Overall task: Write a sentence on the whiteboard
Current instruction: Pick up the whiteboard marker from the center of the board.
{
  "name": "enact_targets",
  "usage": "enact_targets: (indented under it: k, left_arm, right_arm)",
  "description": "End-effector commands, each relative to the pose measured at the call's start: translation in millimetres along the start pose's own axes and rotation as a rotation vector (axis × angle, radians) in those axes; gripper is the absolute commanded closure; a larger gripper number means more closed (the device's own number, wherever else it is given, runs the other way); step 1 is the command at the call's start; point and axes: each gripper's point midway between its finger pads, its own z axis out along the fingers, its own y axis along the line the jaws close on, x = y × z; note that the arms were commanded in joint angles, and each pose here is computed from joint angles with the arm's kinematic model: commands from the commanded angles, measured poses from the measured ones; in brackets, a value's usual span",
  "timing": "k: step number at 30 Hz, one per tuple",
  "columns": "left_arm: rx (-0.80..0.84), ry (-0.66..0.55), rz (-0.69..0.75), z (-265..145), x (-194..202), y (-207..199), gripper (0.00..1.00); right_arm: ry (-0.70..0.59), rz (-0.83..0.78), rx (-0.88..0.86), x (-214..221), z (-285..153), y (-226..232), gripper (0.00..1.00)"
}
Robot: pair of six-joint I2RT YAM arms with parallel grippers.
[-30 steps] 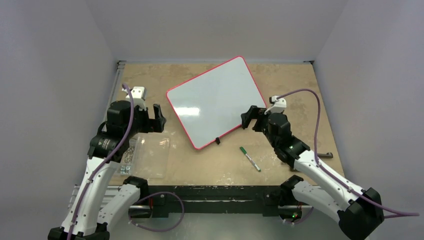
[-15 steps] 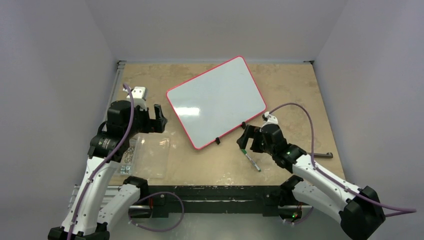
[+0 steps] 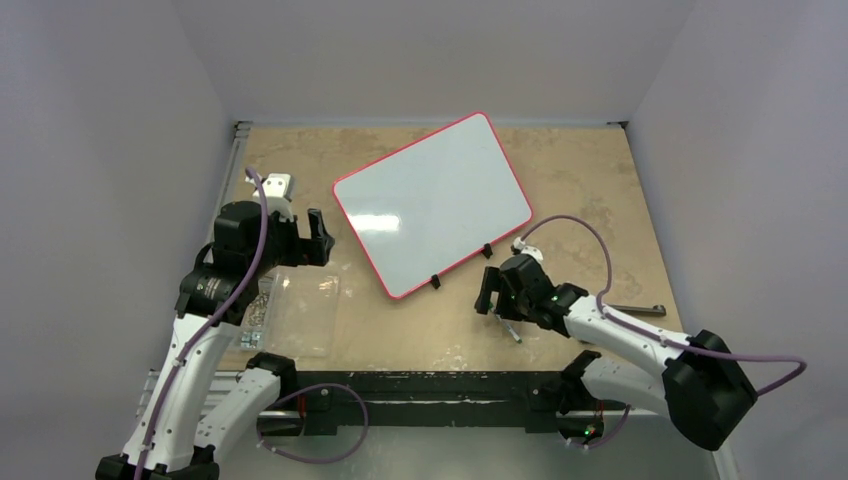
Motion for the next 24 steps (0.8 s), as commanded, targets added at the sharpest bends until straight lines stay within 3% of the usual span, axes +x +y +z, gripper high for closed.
enact_targets:
  k: [1,3,8,19,24]
  left_arm:
    - [0.009,-0.053,0.018,-6,-14,-2,0.00]
    - [0.006,-0.057,0.017,-7,-14,-2,0.00]
    - [0.003,-0.069,0.017,-10,-16,-2,0.00]
    - [0.003,-0.080,0.019,-13,-17,-2,0.00]
    - [0.007,-0.079,0.019,-13,-16,-2,0.00]
  right_arm:
    - [-0.008,-0.008,0.043,-2,7,0,0.19]
    - [0.010,-0.025,0.071,1,14,-2,0.24]
    - [0.056,-0.090,0.122,11,24,-3,0.54]
    - [0.075,-0.168,0.180,19,31,5,0.96]
    - [0.038,-0.232,0.140,8,26,22,1.00]
